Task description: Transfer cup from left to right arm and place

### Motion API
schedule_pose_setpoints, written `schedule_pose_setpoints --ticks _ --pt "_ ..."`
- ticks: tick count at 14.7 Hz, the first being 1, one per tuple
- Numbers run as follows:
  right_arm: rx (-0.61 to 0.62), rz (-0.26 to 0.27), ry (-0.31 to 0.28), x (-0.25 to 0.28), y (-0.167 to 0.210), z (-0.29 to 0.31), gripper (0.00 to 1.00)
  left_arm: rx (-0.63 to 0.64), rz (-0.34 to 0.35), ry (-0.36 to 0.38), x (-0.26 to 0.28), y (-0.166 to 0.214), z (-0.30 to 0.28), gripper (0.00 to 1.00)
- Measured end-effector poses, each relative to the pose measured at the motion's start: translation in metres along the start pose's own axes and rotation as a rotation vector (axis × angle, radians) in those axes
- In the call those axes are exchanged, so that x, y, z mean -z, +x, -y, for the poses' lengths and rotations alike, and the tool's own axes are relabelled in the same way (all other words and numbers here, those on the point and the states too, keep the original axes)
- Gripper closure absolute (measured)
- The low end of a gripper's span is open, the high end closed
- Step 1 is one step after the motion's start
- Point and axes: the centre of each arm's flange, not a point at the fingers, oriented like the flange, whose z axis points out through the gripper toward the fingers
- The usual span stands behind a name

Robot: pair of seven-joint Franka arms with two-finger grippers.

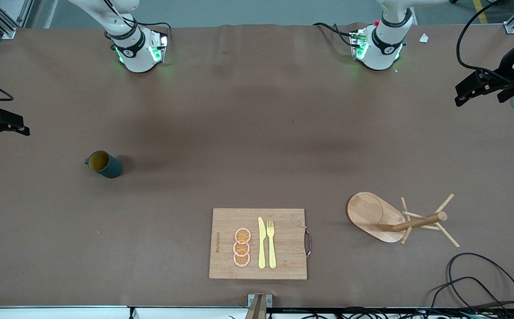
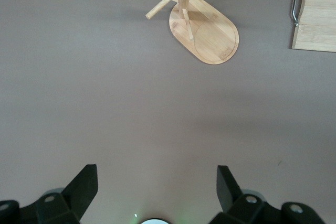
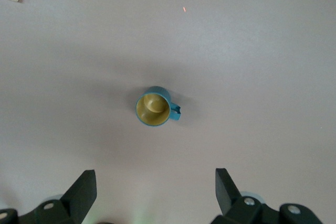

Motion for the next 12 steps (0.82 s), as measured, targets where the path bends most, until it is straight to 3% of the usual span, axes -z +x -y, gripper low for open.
schedule_pose_setpoints --ticks 3,6,8,12 --pt "0.0 0.004 -0.004 0.0 0.0 0.0 0.0 -0.008 0.05 0.009 -0.002 -0.008 -0.003 0.0" --pt "-0.019 0.015 -0.001 0.001 -0.002 -0.001 0.0 -0.034 0.052 0.012 0.0 -0.013 -0.016 0.0" --pt "-0.093 0.007 -0.004 0.005 -0.003 -0.001 0.0 -0.041 0.043 0.012 0.002 -0.013 -0.02 0.0" --pt "-0.208 -0.092 -0.035 0.035 0.002 0.002 0.0 -0.063 0.022 0.007 0.003 -0.01 -0.019 0.0"
